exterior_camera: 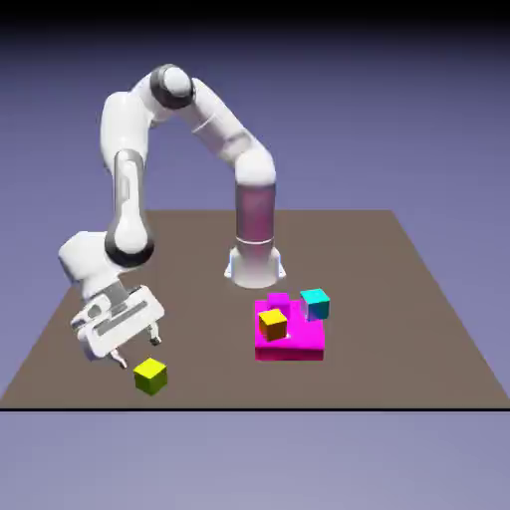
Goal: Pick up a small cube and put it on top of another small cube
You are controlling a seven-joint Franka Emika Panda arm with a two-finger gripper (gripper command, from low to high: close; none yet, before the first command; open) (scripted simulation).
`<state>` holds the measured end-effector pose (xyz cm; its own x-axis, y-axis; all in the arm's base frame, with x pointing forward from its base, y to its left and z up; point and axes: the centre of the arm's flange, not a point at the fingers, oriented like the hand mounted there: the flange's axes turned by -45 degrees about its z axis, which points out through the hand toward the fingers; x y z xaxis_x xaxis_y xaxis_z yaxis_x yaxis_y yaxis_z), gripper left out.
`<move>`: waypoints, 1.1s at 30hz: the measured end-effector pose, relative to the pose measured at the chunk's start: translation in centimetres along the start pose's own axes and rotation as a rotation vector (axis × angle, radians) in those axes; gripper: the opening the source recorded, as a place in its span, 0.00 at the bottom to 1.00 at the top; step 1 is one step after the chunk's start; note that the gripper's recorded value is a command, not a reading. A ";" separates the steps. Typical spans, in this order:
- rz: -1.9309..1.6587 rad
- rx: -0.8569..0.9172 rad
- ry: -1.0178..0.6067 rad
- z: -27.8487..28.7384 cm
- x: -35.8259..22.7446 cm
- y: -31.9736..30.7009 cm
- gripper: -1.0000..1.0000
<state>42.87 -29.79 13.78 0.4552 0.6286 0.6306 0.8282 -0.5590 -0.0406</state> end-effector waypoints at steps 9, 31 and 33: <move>0.013 0.018 0.001 3.3 -1.0 -0.2 0.50; 0.012 0.022 0.003 2.1 -0.7 -0.2 0.00; 0.008 0.016 0.002 1.3 -0.4 -0.2 0.00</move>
<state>42.96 -29.27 12.49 0.4614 0.6226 0.6321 0.8295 -0.5554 -0.0584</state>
